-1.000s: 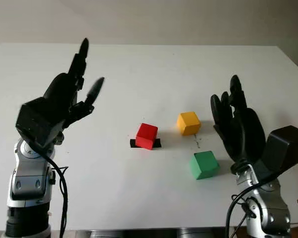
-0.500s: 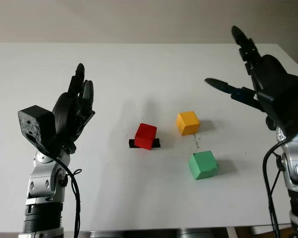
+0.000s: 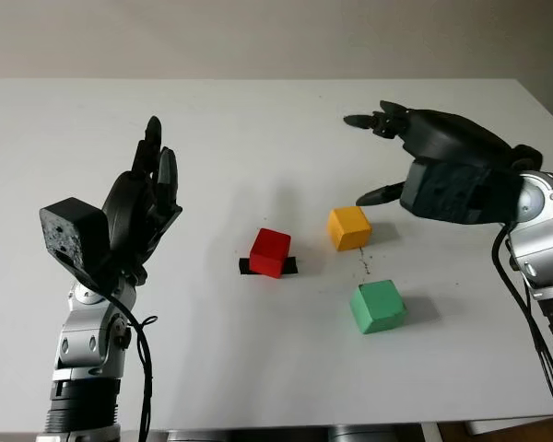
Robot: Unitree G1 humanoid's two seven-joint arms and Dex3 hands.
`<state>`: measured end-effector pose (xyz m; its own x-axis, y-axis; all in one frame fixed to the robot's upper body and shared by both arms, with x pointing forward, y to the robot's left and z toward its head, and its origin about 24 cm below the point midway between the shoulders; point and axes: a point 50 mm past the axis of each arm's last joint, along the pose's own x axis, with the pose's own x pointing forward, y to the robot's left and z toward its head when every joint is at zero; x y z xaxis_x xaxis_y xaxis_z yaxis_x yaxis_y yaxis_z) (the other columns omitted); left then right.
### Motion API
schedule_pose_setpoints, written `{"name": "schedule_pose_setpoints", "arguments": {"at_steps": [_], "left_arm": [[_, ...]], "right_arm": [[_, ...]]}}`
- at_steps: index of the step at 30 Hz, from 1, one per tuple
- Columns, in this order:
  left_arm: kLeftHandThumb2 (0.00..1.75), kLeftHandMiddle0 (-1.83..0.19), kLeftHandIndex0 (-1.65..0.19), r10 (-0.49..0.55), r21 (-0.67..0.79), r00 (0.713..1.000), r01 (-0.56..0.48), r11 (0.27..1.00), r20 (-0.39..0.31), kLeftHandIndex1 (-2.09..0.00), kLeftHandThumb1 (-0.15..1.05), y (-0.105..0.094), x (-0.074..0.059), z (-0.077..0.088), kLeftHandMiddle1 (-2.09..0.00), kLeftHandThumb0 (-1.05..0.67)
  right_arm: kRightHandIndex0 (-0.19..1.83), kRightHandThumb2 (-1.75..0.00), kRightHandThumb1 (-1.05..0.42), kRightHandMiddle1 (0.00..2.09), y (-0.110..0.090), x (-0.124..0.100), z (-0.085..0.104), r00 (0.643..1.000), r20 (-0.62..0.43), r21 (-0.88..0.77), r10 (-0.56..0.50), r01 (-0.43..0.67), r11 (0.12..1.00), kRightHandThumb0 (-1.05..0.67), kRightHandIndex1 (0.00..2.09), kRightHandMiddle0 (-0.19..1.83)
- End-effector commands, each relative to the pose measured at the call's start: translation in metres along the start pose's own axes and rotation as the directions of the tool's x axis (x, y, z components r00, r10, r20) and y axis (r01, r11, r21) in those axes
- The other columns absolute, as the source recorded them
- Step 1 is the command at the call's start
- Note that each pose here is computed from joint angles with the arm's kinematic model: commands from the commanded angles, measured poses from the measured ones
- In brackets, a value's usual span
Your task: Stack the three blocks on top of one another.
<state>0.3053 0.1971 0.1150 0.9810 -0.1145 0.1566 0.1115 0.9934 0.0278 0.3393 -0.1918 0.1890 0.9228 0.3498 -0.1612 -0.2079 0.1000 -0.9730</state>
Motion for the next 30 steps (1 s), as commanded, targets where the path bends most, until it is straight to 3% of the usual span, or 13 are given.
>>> {"name": "schedule_pose_setpoints", "arguments": {"at_steps": [1,19,30], "left_arm": [[0.66,0.19,0.19,-0.013,0.024,1.000,0.012,1.000,0.011,0.00,1.05,0.001,-0.001,0.002,0.00,-0.77],[0.62,0.19,0.19,-0.018,0.042,1.000,0.018,0.999,0.019,-0.01,1.05,-0.001,-0.003,0.001,-0.03,-0.76],[0.60,0.18,0.17,-0.019,0.058,1.000,0.018,0.998,0.013,-0.04,1.05,-0.001,-0.004,0.000,-0.05,-0.75]], "right_arm": [[0.00,-0.05,-0.86,0.15,-0.005,0.000,0.001,1.000,0.002,-0.048,0.016,-0.016,0.999,-0.67,0.06,0.28],[0.02,-0.05,-0.84,0.08,0.019,0.003,0.002,0.991,0.016,-0.173,0.132,-0.127,0.977,-0.66,0.05,0.34],[0.07,-0.06,-0.87,0.08,0.032,0.003,-0.001,0.995,0.029,-0.238,0.097,-0.087,0.967,-0.60,0.07,0.41]]}}
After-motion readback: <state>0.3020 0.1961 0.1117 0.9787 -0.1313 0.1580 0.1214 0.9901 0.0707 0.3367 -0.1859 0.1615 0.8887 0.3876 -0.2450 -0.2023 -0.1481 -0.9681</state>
